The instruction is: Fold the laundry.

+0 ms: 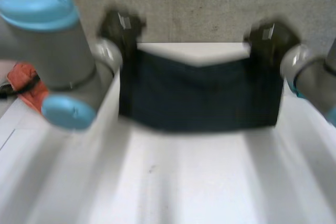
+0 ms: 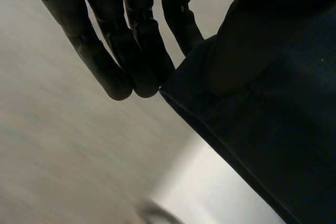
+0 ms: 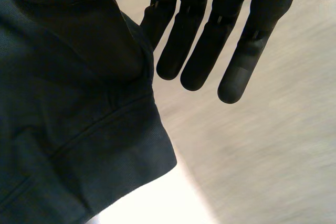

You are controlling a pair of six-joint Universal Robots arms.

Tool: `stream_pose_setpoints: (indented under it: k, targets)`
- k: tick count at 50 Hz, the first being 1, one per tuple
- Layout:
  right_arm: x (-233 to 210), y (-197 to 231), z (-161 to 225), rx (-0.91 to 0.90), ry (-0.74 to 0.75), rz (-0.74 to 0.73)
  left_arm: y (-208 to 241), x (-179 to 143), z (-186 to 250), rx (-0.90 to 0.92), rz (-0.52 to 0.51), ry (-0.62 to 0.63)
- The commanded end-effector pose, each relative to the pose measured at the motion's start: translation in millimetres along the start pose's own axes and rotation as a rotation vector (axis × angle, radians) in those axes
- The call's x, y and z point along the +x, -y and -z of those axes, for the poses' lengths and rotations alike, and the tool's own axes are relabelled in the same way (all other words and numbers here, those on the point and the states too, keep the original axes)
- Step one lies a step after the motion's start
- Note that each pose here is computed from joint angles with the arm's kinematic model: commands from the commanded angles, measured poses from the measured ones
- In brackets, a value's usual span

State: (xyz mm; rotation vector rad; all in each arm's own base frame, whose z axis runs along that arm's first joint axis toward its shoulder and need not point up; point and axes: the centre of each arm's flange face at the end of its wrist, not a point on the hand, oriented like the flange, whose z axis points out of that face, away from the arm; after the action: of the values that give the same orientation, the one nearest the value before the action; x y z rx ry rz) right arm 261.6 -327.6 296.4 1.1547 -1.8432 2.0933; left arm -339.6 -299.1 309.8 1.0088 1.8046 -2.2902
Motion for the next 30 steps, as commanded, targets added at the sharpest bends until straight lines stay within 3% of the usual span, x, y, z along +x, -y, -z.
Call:
stream_pose_setpoints:
  k: [1,6,12,23,27,30]
  targets:
    - [68,91,-9,0.447,-0.415,-0.097,69,-80,-21,0.351,0.134,0.31]
    - [52,90,-11,0.445,-0.353,-0.085,66,-90,-13,0.33,0.211,0.289]
    - [16,67,-14,0.35,-0.239,-0.094,29,-71,-7,0.216,0.244,0.201]
    - [-62,-50,-21,0.021,-0.028,-0.113,-94,22,53,-0.205,0.235,-0.048]
    - [-87,-96,-6,-0.135,0.064,-0.102,-114,45,81,-0.283,0.23,-0.13]
    - [-95,-105,11,-0.207,0.131,-0.086,-117,53,100,-0.324,0.224,-0.174]
